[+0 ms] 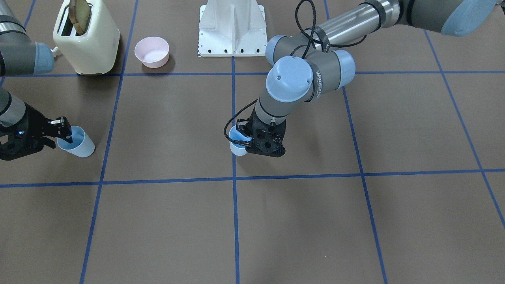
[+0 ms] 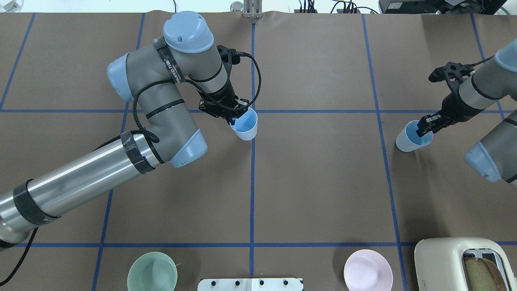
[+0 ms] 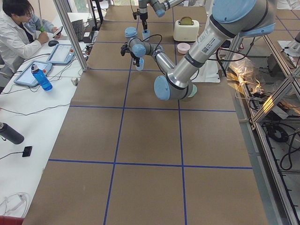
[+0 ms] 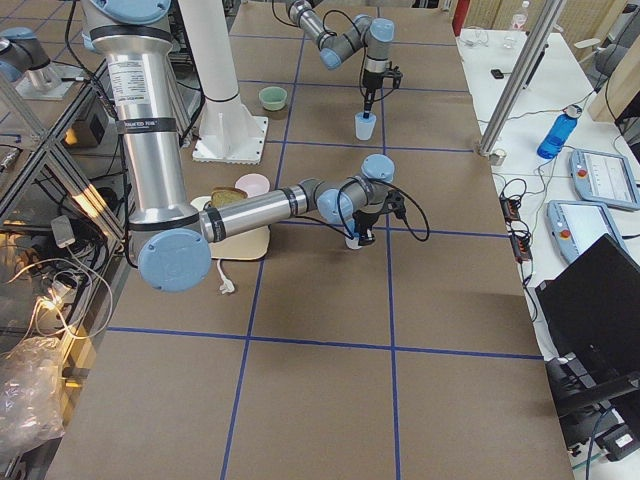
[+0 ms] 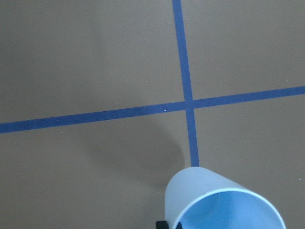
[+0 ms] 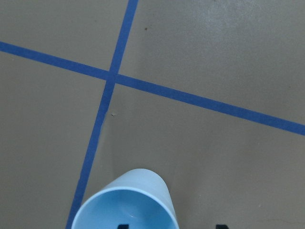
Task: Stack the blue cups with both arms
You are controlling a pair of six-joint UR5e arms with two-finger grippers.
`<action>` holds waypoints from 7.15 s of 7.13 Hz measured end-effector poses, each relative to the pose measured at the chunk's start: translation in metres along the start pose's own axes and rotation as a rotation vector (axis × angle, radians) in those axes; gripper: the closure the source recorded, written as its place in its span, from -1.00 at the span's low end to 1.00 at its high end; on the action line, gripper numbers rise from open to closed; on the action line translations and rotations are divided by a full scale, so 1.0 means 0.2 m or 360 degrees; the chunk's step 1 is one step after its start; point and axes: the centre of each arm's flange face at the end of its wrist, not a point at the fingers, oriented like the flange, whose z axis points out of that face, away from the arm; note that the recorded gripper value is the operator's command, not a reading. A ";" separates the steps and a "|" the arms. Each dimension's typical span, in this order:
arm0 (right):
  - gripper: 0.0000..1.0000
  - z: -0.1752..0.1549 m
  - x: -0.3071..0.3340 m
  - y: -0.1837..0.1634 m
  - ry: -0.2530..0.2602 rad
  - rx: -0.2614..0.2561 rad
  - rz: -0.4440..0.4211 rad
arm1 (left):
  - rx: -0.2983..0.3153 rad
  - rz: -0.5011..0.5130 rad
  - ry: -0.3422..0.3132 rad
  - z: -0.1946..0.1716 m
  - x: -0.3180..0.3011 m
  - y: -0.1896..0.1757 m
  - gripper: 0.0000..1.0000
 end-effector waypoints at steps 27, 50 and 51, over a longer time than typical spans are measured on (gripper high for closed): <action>0.82 -0.36 -2.05 -0.72 -0.0111 -0.0029 0.0336 | 0.0057 0.0277 -0.0372 -0.94 -2.62 0.20 -0.98; -1.00 -0.57 1.06 0.33 0.0292 0.0220 0.0634 | -0.0167 0.0122 -0.0381 -1.29 -3.16 0.38 -0.98; -1.00 -0.56 1.16 0.44 0.0268 0.0194 0.0682 | -0.0167 0.0115 -0.0381 -1.29 -3.17 0.39 -0.98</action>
